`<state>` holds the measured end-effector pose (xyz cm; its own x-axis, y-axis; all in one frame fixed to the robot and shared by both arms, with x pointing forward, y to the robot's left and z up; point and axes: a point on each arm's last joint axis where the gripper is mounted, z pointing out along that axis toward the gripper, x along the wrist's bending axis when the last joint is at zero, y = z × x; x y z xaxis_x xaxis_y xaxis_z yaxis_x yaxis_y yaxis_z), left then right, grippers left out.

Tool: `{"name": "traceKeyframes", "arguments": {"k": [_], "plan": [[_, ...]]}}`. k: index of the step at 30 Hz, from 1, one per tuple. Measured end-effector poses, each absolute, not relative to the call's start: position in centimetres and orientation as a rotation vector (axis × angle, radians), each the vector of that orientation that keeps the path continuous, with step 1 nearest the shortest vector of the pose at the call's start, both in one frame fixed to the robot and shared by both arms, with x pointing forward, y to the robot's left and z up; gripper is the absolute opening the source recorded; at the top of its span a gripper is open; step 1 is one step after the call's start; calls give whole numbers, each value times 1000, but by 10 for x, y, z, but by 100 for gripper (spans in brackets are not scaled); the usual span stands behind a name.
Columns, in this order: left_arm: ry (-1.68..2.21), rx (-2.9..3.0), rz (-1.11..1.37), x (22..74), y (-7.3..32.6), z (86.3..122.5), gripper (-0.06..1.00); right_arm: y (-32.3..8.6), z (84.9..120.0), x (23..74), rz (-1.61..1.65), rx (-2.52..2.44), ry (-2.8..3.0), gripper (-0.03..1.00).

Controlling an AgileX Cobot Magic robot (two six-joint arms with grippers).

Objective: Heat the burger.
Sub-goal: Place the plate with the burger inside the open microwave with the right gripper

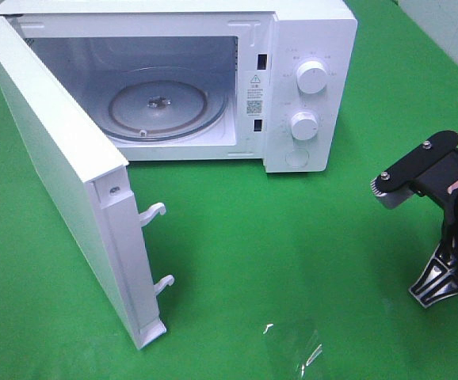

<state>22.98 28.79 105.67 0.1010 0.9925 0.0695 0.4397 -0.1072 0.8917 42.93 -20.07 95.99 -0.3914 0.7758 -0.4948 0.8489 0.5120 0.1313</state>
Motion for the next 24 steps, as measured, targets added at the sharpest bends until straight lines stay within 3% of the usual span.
{"name": "traceKeyframes", "arguments": {"k": [24], "plan": [[1428,1651,959,230,288,1057,97,-139,970,366,-64,836,2445,3]]}}
